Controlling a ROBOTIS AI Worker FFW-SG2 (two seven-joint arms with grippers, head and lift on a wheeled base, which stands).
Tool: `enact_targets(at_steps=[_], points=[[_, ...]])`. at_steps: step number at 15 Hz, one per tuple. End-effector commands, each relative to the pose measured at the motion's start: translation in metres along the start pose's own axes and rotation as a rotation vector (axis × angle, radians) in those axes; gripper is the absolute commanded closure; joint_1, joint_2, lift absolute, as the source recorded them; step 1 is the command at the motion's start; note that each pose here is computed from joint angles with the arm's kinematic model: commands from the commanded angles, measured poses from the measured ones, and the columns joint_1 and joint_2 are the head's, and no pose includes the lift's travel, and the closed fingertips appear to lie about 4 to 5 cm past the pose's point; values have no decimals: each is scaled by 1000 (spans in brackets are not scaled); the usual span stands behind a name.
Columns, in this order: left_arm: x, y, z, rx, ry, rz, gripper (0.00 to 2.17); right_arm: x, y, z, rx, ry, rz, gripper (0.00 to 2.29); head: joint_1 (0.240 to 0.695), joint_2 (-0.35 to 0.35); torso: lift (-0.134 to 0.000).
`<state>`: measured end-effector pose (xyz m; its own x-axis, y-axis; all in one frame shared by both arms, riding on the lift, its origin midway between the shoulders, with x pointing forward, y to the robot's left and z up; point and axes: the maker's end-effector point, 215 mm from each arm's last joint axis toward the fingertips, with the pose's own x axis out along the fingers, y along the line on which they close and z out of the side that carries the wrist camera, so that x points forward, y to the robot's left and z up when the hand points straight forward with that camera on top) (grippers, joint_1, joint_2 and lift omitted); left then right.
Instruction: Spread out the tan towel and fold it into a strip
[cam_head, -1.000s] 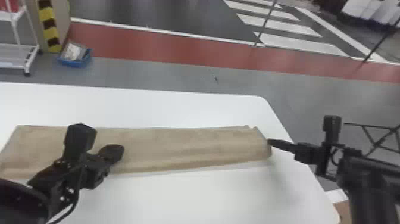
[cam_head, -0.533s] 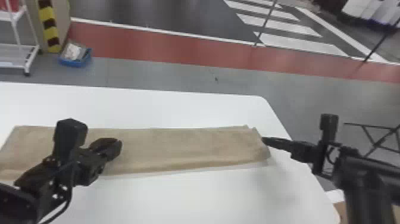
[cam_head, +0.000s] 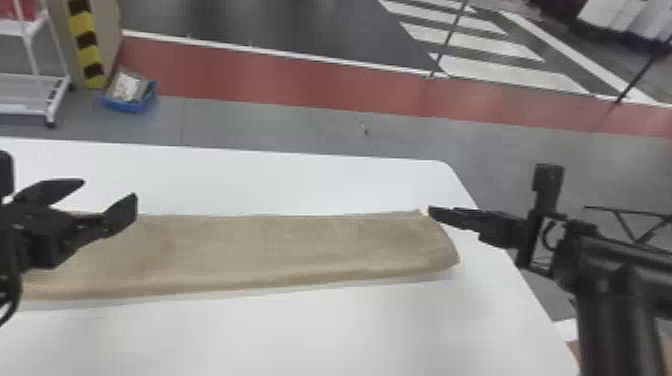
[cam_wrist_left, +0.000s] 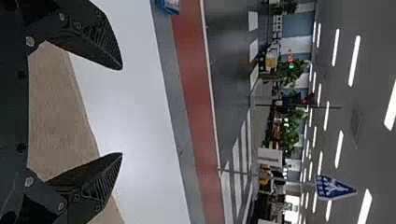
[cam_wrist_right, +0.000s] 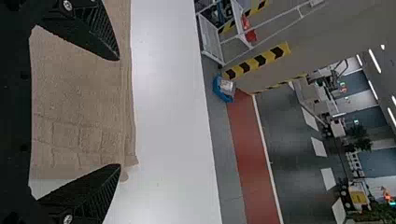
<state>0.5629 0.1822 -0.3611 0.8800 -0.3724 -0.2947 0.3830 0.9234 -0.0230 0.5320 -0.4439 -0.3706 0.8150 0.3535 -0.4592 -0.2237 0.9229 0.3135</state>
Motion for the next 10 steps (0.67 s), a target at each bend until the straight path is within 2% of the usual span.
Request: enact_targets(at_steps=[1,2,4,5,6,7,10], points=[[-7,48,8,-29,-10,58,76,18,24,7,-23,19,50,83,695,-281,-124],[-8,60,7,-37,8,63,76,25,32,7,-13,39,69,83,695,-229,-124],[-11,83,-15,-93,126,74,76,34,44,7,12,71,94,83,695,-185,-124],[-12,90,-23,-121,169,77,76,38,50,5,41,96,113,83,695,-164,-124],[-14,96,-25,-139,179,85,76,40,54,4,64,114,130,83,695,-146,-124],[-14,96,-26,-152,189,76,76,44,56,-2,75,141,138,83,695,-130,-124],[-25,98,-57,-216,299,69,76,42,41,-7,87,180,124,80,695,-95,-124]])
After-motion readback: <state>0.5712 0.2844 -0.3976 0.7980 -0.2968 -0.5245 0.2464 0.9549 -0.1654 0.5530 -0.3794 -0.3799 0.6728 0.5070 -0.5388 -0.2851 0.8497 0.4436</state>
